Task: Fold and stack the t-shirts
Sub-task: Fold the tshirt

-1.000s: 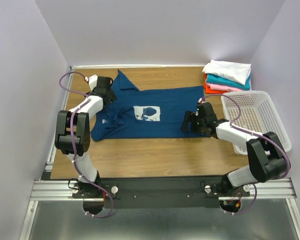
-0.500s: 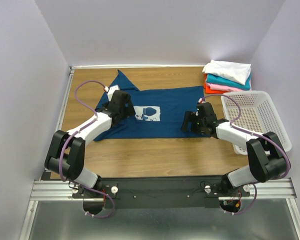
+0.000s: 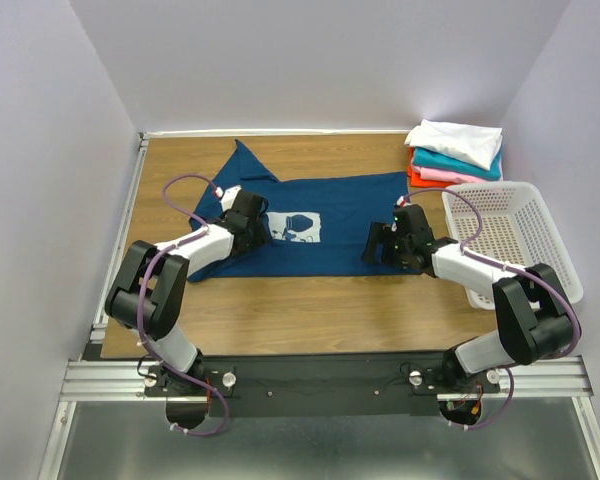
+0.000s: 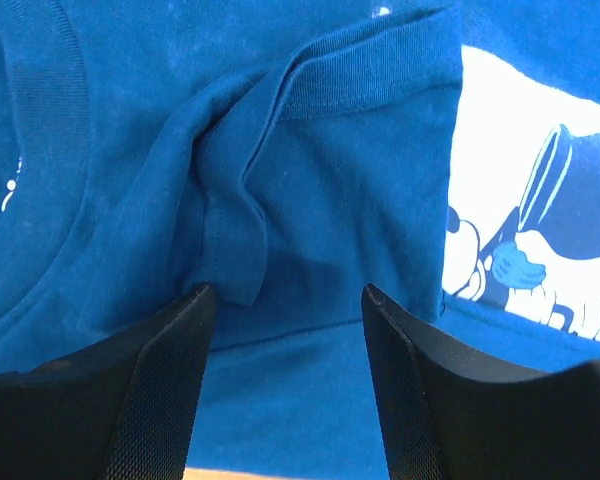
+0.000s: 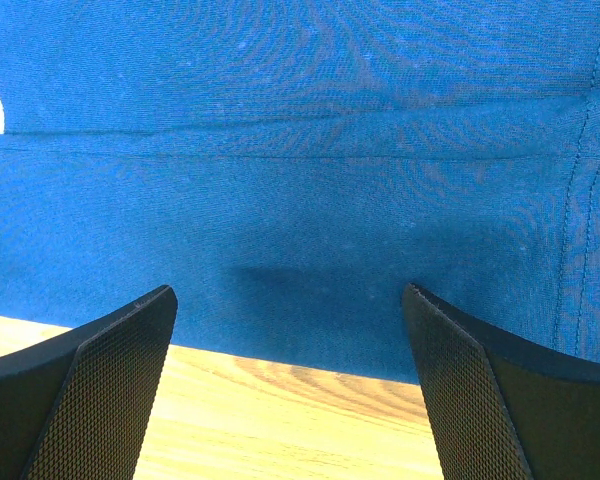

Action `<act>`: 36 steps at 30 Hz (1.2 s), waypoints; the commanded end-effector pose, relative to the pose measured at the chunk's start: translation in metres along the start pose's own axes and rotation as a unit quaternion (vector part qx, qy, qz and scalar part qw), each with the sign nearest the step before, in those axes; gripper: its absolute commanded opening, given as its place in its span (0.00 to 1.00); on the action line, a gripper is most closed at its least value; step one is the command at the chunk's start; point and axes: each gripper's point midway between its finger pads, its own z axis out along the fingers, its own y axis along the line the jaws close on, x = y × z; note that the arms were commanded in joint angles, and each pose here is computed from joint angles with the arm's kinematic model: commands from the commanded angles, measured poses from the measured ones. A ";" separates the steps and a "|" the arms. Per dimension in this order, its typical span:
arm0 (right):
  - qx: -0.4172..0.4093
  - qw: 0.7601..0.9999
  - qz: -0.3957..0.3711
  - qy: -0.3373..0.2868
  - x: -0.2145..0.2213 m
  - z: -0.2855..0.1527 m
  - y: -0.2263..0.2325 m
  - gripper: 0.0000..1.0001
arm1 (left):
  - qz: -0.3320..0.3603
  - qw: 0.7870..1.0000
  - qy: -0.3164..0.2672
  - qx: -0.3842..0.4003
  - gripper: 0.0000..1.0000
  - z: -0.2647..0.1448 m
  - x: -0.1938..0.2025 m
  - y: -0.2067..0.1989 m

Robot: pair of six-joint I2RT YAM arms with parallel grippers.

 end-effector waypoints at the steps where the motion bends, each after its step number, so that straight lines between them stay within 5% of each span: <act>1: 0.026 0.999 0.004 0.034 0.021 0.002 -0.015 1.00 | -0.018 0.999 -0.006 -0.029 0.68 0.002 -0.007 0.005; 5: 0.029 0.999 0.003 0.040 0.025 0.005 -0.016 1.00 | -0.023 0.997 -0.004 -0.071 0.65 0.000 -0.003 0.023; 10: 0.031 0.999 0.002 0.040 0.025 0.005 -0.016 1.00 | -0.026 0.993 -0.016 -0.113 0.50 -0.002 -0.012 0.037; 17: 0.034 0.999 0.003 0.038 0.025 0.005 -0.018 1.00 | -0.011 0.995 -0.007 -0.096 0.47 0.014 -0.012 0.032; 30: 0.035 0.999 0.003 0.037 0.024 0.004 -0.018 1.00 | -0.021 0.993 -0.037 -0.114 0.10 0.004 -0.036 0.040; 31: 0.037 0.999 0.003 0.036 0.024 0.004 -0.019 1.00 | -0.025 0.992 -0.041 -0.118 0.02 0.003 -0.042 0.043; 36: 0.040 0.999 0.003 0.034 0.023 0.004 -0.020 1.00 | -0.035 0.990 -0.062 -0.124 0.00 -0.002 -0.062 0.053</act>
